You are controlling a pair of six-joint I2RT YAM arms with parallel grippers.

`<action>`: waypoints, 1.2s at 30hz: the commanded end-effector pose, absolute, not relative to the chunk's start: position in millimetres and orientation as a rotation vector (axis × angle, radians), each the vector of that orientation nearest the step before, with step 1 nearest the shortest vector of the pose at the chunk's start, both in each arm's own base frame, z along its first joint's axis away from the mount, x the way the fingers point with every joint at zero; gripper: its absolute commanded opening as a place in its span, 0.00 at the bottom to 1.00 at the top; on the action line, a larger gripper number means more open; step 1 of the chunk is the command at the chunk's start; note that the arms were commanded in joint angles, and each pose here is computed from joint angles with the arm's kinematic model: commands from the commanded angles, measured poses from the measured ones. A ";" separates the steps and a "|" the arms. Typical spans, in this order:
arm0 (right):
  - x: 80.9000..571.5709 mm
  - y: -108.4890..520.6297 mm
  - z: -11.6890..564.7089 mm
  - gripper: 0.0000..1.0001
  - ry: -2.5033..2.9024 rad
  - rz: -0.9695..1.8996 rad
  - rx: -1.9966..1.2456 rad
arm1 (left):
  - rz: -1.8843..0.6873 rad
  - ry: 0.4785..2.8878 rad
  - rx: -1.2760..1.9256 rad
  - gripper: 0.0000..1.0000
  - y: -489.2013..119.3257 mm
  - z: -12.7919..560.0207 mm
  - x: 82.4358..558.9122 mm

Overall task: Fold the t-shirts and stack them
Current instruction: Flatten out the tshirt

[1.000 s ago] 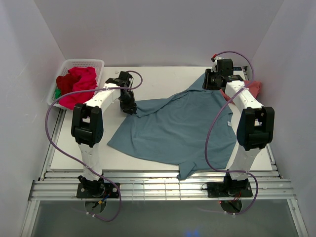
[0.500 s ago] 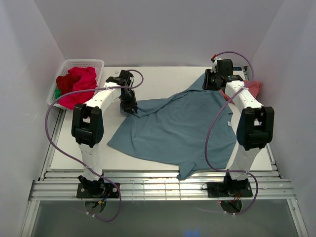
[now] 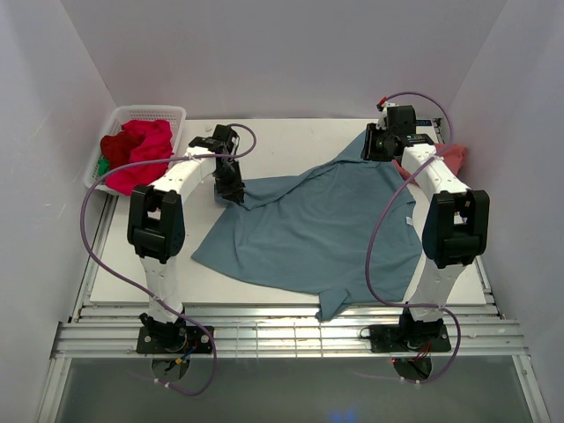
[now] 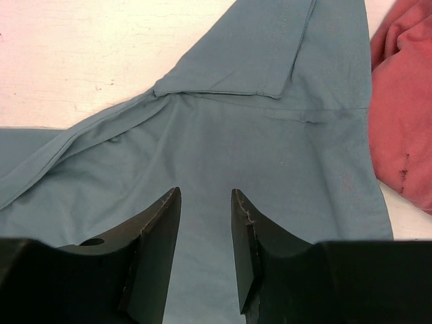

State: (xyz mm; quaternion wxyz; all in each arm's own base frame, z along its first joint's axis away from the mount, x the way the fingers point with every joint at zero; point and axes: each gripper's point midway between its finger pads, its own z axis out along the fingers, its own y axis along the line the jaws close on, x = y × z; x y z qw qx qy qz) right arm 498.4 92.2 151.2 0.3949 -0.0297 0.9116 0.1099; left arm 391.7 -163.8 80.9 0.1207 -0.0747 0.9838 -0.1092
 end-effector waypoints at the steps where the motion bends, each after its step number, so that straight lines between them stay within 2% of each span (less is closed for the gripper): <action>1: 499.5 93.1 151.6 0.42 2.310 0.276 -0.077 | -0.308 2.825 -0.192 0.26 -163.2 91.3 395.4; 3: 502.3 92.9 153.5 0.42 2.302 0.272 -0.077 | -0.289 2.812 -0.191 0.17 -161.0 89.2 398.8; 4: 506.9 92.7 153.8 0.43 2.299 0.266 -0.083 | -0.282 2.816 -0.188 0.03 -160.5 87.0 399.3; 5: 510.6 92.0 152.9 0.43 2.298 0.261 -0.084 | -0.277 2.812 -0.189 0.00 -160.1 86.9 400.6; 10: 535.7 90.7 127.0 0.44 2.347 0.250 -0.089 | -0.261 2.759 -0.202 0.00 -157.9 93.7 409.6; 21: 599.4 66.4 101.2 0.44 2.325 0.221 -0.034 | -0.192 2.542 -0.276 0.00 -138.6 161.9 421.1; 30: 648.6 54.8 99.8 0.44 2.198 0.193 0.008 | -0.183 2.525 -0.293 0.00 -134.1 175.9 415.0; 36: 670.3 51.7 92.3 0.44 2.139 0.301 0.090 | -0.172 2.539 -0.307 0.00 -129.3 181.4 401.5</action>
